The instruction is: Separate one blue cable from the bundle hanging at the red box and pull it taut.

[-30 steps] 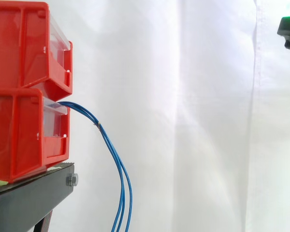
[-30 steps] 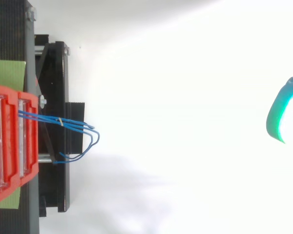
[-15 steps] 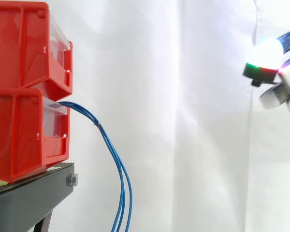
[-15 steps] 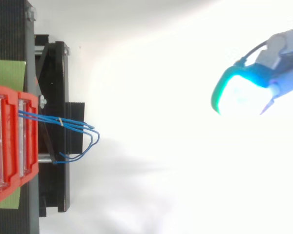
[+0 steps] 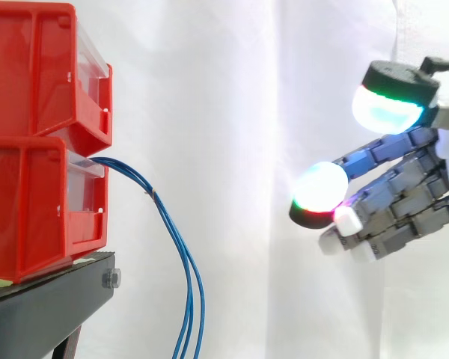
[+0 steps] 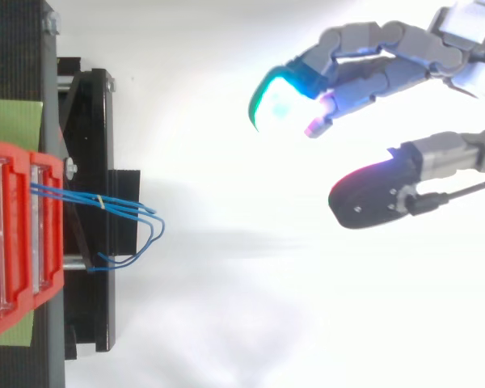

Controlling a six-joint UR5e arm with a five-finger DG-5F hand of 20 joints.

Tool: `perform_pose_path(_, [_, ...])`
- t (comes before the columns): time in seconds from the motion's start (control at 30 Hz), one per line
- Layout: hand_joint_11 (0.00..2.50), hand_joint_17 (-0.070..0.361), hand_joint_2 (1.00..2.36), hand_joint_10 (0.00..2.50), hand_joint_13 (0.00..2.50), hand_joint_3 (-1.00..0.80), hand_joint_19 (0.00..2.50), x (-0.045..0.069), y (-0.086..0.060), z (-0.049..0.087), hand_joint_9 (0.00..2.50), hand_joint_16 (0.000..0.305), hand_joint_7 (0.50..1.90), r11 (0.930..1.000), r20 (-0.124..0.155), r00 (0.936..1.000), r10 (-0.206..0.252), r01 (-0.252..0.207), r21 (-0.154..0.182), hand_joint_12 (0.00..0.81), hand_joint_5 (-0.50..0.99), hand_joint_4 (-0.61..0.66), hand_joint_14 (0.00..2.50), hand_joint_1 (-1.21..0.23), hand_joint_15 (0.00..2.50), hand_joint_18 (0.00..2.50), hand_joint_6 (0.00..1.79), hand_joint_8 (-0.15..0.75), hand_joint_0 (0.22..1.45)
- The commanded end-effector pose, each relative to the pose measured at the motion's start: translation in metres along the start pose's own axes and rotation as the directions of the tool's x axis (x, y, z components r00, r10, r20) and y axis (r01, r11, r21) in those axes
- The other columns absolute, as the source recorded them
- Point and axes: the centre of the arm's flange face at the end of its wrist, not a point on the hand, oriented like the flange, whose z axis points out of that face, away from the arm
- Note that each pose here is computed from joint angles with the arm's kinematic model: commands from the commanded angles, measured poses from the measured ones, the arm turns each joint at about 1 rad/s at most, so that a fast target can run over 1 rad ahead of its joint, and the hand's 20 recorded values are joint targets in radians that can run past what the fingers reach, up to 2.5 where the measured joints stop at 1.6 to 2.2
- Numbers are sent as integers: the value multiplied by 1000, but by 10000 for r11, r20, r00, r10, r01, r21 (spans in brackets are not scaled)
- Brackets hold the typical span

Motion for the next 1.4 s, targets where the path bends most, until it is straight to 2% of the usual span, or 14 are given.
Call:
perform_pose_path(0.0, [404,73,1000,13,446,-500,175,1,-5,7,689,33,935,9989,535,9976,-432,442,-176,259,-184,266,5,-683,133,334,503,266,546])
perform_pose_path(0.03, [406,73,1000,13,447,-500,175,4,-15,12,692,32,934,9961,823,9927,-881,886,-29,260,-184,269,5,-685,136,334,503,264,545])
perform_pose_path(0.17, [407,72,1000,13,448,-500,179,10,-32,20,699,32,930,9924,1020,9872,-1229,1227,85,259,-184,269,5,-665,137,333,503,267,545])
perform_pose_path(0.27, [413,72,1000,13,453,-500,185,23,-44,36,701,32,931,9935,1317,9871,-910,991,-567,259,-184,269,5,-659,138,335,503,267,545])
perform_pose_path(0.33, [402,72,1000,13,454,-500,185,25,-44,39,704,32,932,9917,1392,9856,-960,1067,-715,260,-182,270,5,-656,142,335,503,268,546])
perform_pose_path(0.37, [404,72,1000,15,455,-500,185,28,-45,44,703,32,932,9875,1498,9816,-1187,1324,-854,260,-182,271,5,-655,139,335,503,268,547])
perform_pose_path(0.47, [412,72,1000,13,457,-500,185,34,-54,53,703,32,932,9832,1587,9762,-1478,1624,-830,259,-182,270,7,-650,139,340,503,269,548])
perform_pose_path(0.6, [416,72,1000,13,463,-500,192,40,-61,76,711,32,932,9851,1685,9768,-1323,1484,-867,260,-182,276,5,-641,138,345,503,272,548])
perform_pose_path(0.8, [410,72,1000,16,467,-500,191,50,-59,97,712,32,933,9832,1571,9796,-1255,1440,-1124,260,-181,273,6,-638,142,346,503,270,548])
perform_pose_path(0.87, [412,72,1000,13,468,-500,191,66,-70,117,714,32,930,9827,1367,9835,-1184,1358,-1259,259,-181,276,5,-636,142,346,503,271,548])
perform_pose_path(0.97, [401,72,1000,13,468,-500,198,76,-69,118,714,32,935,9826,1101,9888,-1007,1162,-1450,259,-180,276,5,-631,143,347,503,271,548])
perform_pose_path(1.1, [409,72,1000,13,473,-500,197,90,-61,116,712,32,932,9792,990,9919,-796,964,-1786,260,-179,276,5,-622,144,349,503,269,546])
perform_pose_path(1.2, [403,72,1000,15,473,-500,197,93,-60,115,713,32,932,9794,935,9936,-636,801,-1853,261,-178,280,6,-620,143,348,503,271,545])
perform_pose_path(1.37, [418,73,1000,13,474,-500,196,107,-54,112,720,32,933,9782,679,9977,19,122,-2075,262,-176,281,6,-606,143,351,503,271,543])
